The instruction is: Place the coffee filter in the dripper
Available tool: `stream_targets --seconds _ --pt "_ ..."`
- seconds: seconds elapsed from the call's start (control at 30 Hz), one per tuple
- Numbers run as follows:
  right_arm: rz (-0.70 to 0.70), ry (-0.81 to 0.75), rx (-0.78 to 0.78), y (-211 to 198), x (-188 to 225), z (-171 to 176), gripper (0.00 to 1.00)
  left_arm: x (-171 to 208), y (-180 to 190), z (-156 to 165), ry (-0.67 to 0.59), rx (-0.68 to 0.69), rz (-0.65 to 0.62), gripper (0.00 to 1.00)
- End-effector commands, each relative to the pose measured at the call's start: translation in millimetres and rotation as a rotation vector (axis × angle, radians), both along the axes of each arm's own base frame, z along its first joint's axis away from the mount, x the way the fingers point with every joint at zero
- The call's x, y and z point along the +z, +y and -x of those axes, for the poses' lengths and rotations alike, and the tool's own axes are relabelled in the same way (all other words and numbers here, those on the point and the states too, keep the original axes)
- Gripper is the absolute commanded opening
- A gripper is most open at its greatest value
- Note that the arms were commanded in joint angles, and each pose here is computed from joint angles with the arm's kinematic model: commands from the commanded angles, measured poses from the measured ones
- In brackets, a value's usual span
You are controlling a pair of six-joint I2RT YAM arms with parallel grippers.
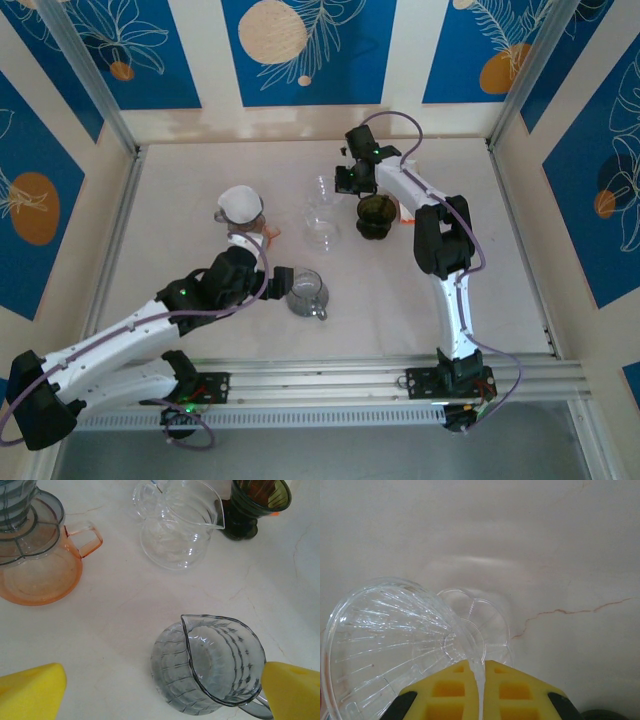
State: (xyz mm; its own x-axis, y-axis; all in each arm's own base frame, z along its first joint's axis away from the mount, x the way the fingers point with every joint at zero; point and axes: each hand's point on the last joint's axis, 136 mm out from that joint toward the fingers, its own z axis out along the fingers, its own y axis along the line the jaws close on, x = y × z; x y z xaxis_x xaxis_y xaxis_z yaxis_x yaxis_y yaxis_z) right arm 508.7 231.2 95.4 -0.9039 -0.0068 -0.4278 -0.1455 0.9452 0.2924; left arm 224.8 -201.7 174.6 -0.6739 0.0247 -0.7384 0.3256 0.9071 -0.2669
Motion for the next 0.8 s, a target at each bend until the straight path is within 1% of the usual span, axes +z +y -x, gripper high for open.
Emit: stream_targets --seconds 0.0,0.23,0.43,0.57,0.63,0.77 --pt "-0.017 -0.065 -0.006 0 28 0 0.00 4 4 0 -0.009 0.019 0.003 1.00" --pt "-0.059 -0.184 -0.089 -22 82 -1 0.00 10 7 2 -0.017 0.030 0.024 1.00" --pt "-0.103 -0.263 -0.138 -45 133 14 0.00 17 11 2 -0.034 0.043 0.036 1.00" --pt "-0.128 -0.251 -0.141 -53 153 43 0.00 22 14 2 -0.046 0.052 0.036 1.00" --pt "-0.151 -0.241 -0.129 -51 157 63 0.00 24 16 2 -0.052 0.054 0.033 1.00" --pt "-0.193 -0.198 -0.080 -39 153 116 0.00 30 22 3 -0.078 0.068 0.037 1.00"
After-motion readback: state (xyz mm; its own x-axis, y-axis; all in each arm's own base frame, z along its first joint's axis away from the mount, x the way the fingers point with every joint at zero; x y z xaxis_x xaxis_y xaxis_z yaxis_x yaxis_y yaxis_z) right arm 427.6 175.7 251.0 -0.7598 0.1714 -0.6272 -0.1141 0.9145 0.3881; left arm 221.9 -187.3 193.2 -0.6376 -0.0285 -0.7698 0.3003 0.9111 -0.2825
